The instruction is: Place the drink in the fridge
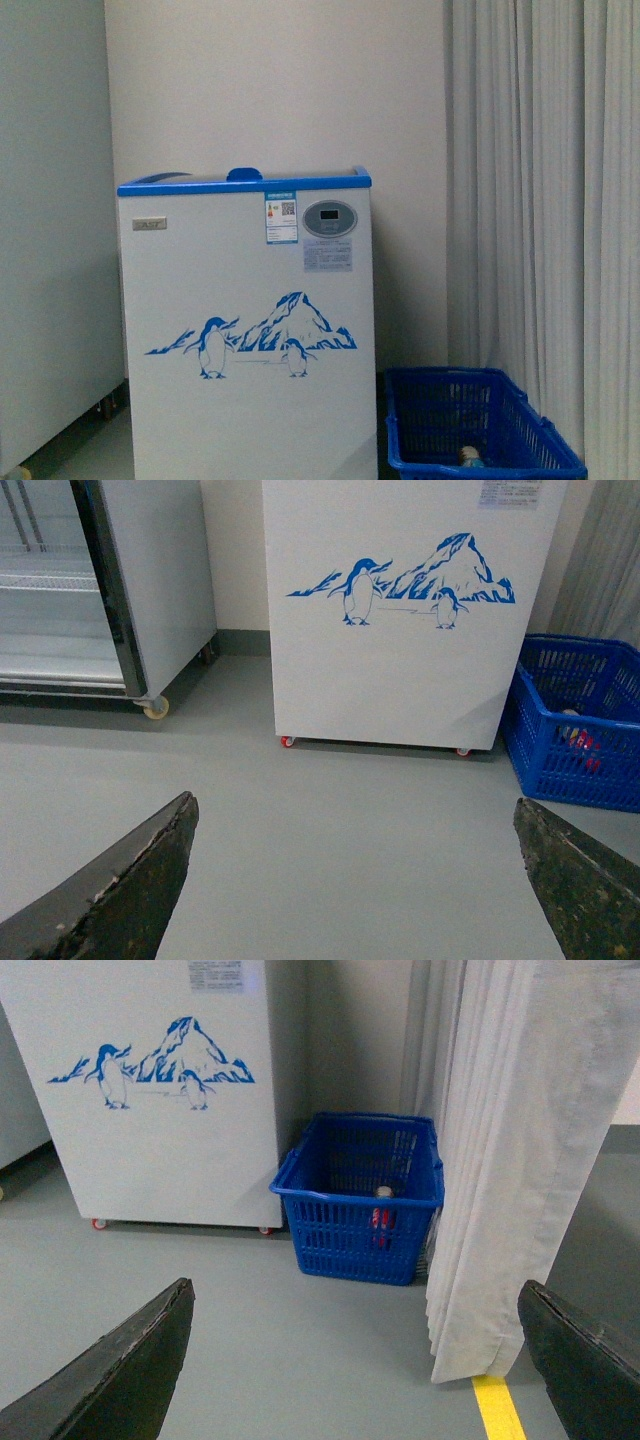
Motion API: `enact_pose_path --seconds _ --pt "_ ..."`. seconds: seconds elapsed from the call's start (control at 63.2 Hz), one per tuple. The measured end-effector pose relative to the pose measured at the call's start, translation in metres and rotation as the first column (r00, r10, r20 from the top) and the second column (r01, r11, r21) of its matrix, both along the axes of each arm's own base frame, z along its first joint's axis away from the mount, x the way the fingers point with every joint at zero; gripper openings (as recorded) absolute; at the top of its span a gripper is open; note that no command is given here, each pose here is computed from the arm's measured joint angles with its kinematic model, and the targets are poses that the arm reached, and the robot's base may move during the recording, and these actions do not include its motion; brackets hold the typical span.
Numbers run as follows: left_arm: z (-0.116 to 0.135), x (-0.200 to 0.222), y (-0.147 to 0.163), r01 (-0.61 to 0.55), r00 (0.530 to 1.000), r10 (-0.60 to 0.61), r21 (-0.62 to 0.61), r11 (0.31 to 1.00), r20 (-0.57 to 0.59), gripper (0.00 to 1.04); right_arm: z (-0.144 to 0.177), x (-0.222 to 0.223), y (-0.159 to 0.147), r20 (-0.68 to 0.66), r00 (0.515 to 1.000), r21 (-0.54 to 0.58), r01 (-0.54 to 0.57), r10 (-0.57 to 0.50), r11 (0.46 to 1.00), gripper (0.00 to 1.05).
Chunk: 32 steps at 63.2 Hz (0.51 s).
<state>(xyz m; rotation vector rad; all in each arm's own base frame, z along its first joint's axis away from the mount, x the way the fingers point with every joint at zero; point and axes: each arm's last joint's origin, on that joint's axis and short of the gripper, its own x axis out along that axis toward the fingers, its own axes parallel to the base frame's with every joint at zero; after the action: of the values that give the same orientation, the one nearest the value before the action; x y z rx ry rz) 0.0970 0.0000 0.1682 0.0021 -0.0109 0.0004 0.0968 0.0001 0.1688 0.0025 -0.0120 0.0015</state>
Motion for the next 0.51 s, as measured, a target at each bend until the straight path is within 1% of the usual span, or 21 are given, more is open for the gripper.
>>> enact_pose_path --seconds 0.507 --pt "0.0 0.0 0.0 0.0 1.0 0.0 0.0 1.0 0.0 0.97 0.0 0.0 0.0 0.0 1.0 0.0 0.0 0.0 1.0 0.97"
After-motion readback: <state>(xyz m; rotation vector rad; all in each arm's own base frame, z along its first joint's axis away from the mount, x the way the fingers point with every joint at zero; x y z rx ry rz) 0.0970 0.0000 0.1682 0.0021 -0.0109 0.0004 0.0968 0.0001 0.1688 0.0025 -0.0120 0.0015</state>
